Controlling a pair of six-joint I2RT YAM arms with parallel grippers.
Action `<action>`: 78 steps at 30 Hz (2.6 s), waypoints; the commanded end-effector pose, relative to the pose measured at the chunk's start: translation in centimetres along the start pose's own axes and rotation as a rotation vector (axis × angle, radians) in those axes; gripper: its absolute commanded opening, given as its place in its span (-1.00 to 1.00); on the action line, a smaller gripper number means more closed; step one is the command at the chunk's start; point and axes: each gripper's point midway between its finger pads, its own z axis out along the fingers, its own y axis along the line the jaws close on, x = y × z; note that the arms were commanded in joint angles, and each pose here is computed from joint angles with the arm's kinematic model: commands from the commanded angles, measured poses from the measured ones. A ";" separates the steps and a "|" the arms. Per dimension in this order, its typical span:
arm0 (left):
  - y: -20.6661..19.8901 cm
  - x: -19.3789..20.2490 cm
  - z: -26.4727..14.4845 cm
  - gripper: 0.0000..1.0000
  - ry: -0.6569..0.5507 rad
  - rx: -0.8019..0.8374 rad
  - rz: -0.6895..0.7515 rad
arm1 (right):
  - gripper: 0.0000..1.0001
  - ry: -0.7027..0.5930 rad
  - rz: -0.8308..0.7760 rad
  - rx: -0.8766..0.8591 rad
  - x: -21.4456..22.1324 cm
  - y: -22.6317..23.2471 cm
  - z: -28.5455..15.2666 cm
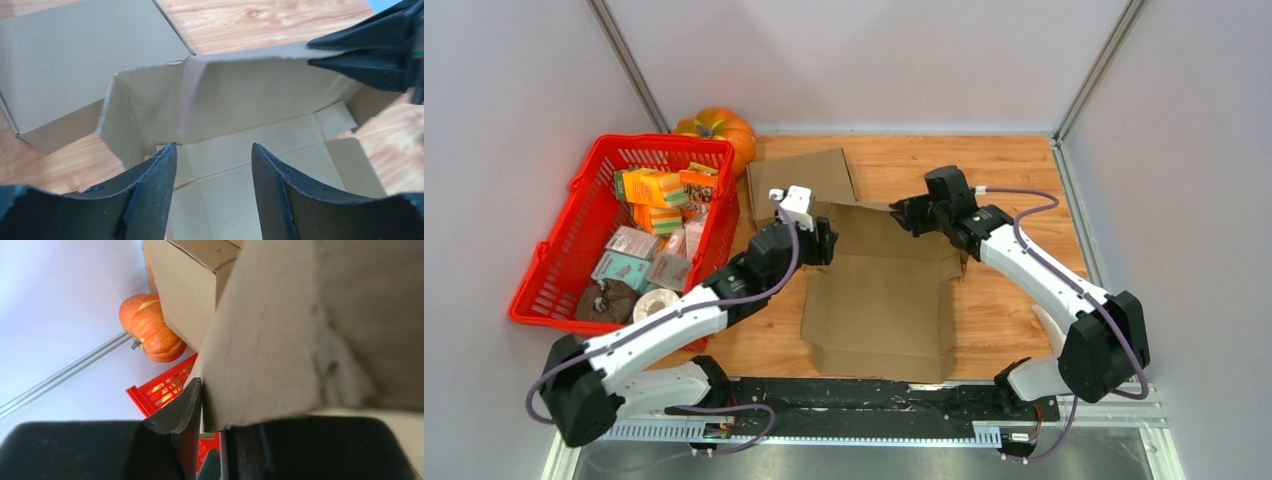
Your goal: Fold the paper box
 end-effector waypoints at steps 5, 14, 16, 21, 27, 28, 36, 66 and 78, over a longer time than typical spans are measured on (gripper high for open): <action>6.0 0.6 -4.4 0.40 0.084 -0.085 -0.079 | -0.60 0.011 -0.033 -0.044 -0.3 -0.6 -0.9; 7.6 3.2 -0.6 0.42 0.140 -0.168 -0.020 | -0.56 0.016 -0.042 -0.054 -0.4 -0.4 -1.1; 7.8 3.7 0.6 0.39 0.193 -0.190 0.003 | -0.56 0.018 -0.046 -0.057 -0.3 -0.3 -1.2; 7.5 3.9 2.4 -0.25 0.249 -0.192 0.024 | -0.71 0.016 -0.059 -0.054 -0.4 -0.4 -1.0; 5.0 2.9 2.2 -1.00 0.231 -0.071 0.009 | -0.82 0.018 -0.082 -0.046 -0.4 -1.0 -0.8; 4.4 2.4 1.8 -1.00 0.224 -0.043 0.001 | -0.84 0.012 -0.099 -0.044 -0.5 -1.1 -0.8; -0.2 1.9 0.3 -1.00 0.282 0.125 -0.166 | -0.95 0.016 -0.181 -0.029 -0.1 -2.9 -0.7; -3.7 4.5 -3.1 -0.12 0.010 0.375 -0.060 | -0.81 -0.046 -0.507 -0.154 -1.2 -7.2 -2.2; 4.4 4.5 -4.9 -0.31 0.017 -0.005 0.080 | -0.75 -0.036 -0.458 -0.164 -2.0 -6.7 -2.3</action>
